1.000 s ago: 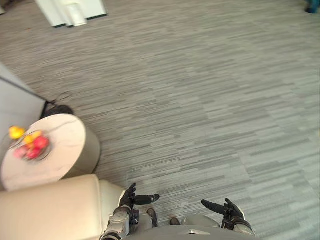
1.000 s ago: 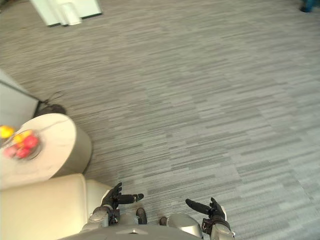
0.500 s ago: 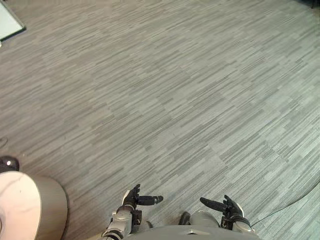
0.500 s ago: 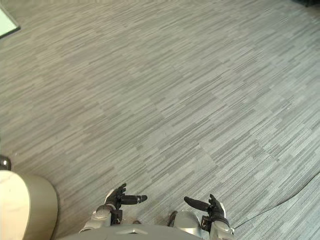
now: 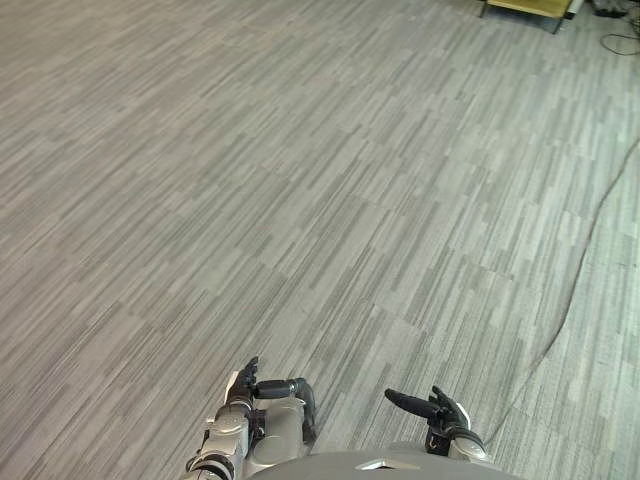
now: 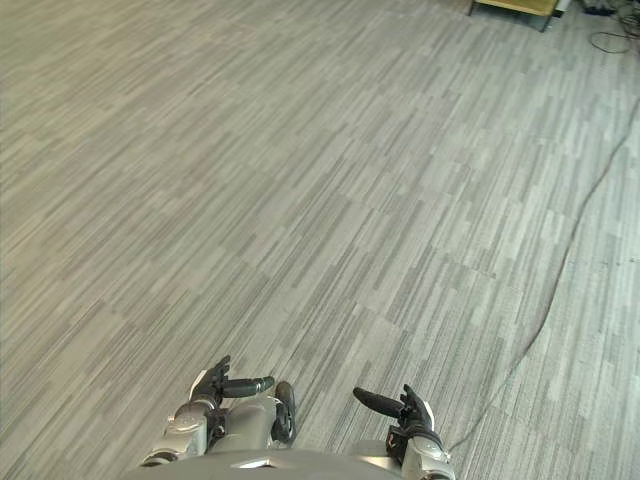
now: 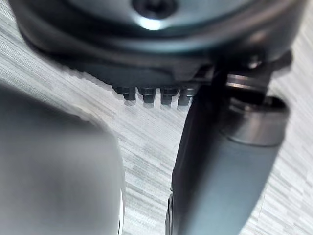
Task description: Pick up cushions and gather them together orderly.
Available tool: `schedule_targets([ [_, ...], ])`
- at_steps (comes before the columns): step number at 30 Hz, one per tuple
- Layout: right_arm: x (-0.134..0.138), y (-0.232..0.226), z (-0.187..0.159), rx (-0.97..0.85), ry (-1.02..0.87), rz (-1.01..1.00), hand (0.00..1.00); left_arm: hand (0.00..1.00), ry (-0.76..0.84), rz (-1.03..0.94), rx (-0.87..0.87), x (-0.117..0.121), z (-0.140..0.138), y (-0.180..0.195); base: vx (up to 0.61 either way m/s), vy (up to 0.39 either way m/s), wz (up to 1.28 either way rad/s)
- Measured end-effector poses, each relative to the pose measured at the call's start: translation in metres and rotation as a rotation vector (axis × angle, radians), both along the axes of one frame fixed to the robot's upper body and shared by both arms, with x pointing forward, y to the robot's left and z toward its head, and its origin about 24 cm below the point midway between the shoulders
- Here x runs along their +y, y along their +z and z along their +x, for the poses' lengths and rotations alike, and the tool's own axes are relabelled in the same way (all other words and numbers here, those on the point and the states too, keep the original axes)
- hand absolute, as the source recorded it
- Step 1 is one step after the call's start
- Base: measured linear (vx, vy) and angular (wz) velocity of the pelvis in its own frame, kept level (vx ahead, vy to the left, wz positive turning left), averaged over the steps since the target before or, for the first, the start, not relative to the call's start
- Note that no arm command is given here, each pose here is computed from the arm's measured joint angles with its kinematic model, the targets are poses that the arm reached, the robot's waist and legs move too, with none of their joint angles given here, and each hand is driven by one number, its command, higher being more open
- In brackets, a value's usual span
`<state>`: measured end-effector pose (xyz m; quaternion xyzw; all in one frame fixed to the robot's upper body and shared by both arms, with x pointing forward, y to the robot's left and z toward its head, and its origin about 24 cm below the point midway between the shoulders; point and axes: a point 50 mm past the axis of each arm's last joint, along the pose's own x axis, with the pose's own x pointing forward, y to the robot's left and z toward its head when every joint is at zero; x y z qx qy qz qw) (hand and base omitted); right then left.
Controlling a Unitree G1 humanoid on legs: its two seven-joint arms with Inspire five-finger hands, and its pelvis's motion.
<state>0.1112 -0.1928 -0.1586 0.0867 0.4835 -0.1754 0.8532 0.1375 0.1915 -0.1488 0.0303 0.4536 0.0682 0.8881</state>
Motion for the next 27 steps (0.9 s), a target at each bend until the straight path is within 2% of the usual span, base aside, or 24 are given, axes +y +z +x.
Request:
schedule_targets([
  [4,-0.012,0.006,0.01,-0.041,0.031,-0.043,1.0,1.0,-0.112,0.004,0.035,-0.014,-0.003,-0.004,0.45,-0.038,-0.36],
  [9,-0.014,0.011,0.018,-0.082,0.042,-0.061,1.0,1.0,-0.113,0.003,0.052,-0.015,-0.007,-0.006,0.48,-0.243,-0.28],
  [13,-0.03,0.012,0.018,-0.057,0.046,-0.105,1.0,1.0,-0.141,-0.05,0.047,-0.04,-0.002,-0.006,0.51,-0.402,-0.46],
  [20,-0.027,0.004,-0.003,0.013,0.04,-0.094,1.0,1.0,-0.109,-0.064,-0.071,-0.042,0.019,0.006,0.38,-0.155,-0.65],
  [26,-0.023,0.001,-0.007,0.042,0.034,-0.077,1.0,1.0,-0.113,-0.096,-0.142,-0.054,0.029,0.013,0.43,0.07,-0.84],
  [27,-0.013,-0.001,-0.008,0.04,0.052,-0.057,1.0,1.0,-0.11,-0.082,-0.14,-0.05,0.031,0.013,0.56,0.119,-0.66],
])
